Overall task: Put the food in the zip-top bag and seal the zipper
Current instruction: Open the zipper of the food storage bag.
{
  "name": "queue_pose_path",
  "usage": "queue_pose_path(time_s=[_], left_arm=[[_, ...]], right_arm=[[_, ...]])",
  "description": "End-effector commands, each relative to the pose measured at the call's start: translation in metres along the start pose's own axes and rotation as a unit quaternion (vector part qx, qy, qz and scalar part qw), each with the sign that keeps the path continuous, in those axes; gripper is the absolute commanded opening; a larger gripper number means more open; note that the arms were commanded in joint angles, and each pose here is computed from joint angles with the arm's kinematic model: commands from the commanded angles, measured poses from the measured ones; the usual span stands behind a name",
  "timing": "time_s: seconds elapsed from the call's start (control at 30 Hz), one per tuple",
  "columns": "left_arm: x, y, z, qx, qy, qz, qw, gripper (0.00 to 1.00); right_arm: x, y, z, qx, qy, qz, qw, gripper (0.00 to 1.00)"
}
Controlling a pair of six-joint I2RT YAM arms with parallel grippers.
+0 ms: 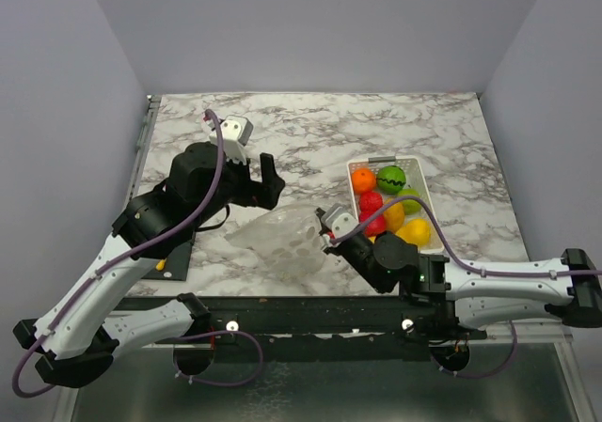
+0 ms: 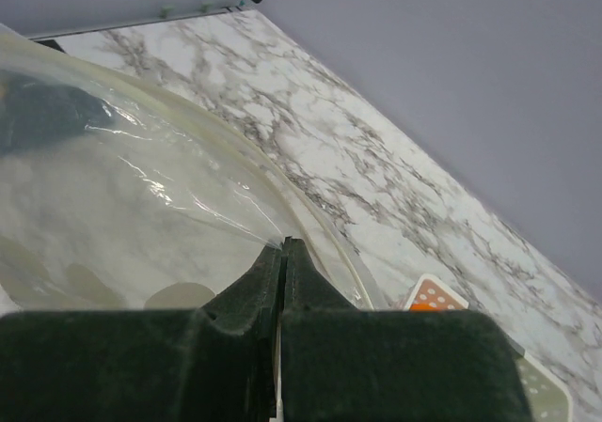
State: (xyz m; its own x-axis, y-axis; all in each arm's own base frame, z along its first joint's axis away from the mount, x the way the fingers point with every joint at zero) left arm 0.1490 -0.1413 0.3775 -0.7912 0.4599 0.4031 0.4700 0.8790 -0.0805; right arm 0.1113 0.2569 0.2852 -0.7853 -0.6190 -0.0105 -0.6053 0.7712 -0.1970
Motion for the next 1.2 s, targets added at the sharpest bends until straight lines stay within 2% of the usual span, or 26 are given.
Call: queue_pose_path(time_s=[0.0,0.37,0.67,0.87,1.07,1.17], left_arm=[[0.017,-0.008,-0.006,-0.062,-0.001,0.089,0.994,0.98],[0.033,-0.027,0.012,-0.119,0.025,0.265,0.957,0.96],[0.035,-0.028,0.036,-0.130,0.037,0.301,0.944,0.86],[0.030,-0.029,0.044,-0.135,0.046,0.296,0.945,0.72],[0.025,-0.030,0.048,-0.140,0.056,0.288,0.946,0.52],[0.023,-0.030,0.048,-0.141,0.057,0.281,0.948,0.38]], right_arm=[[0.011,0.008,0.002,0.037,0.004,-0.107,0.994,0.01],[0.021,0.010,-0.007,0.056,0.007,-0.189,0.980,0.01],[0.023,0.010,-0.027,0.046,0.006,-0.211,0.976,0.01],[0.023,0.011,-0.029,0.052,0.018,-0.223,0.973,0.01],[0.024,0.012,-0.033,0.049,0.013,-0.232,0.971,0.01],[0.025,0.012,-0.033,0.051,0.015,-0.237,0.970,0.01]])
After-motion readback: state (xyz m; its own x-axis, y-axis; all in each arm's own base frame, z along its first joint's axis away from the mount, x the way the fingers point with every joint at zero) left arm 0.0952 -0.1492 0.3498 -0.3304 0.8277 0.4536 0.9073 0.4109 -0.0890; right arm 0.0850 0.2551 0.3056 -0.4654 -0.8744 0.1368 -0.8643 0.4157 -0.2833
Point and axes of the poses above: each gripper's point midway between its finger pads, its own x axis back along the fingers, its own y axis along the line the jaws close on, z = x × y, the point moved 9 cm from there along x, back along the fingers, and after that the axes turned 11 degrees about -x, right-handed, at the moved point
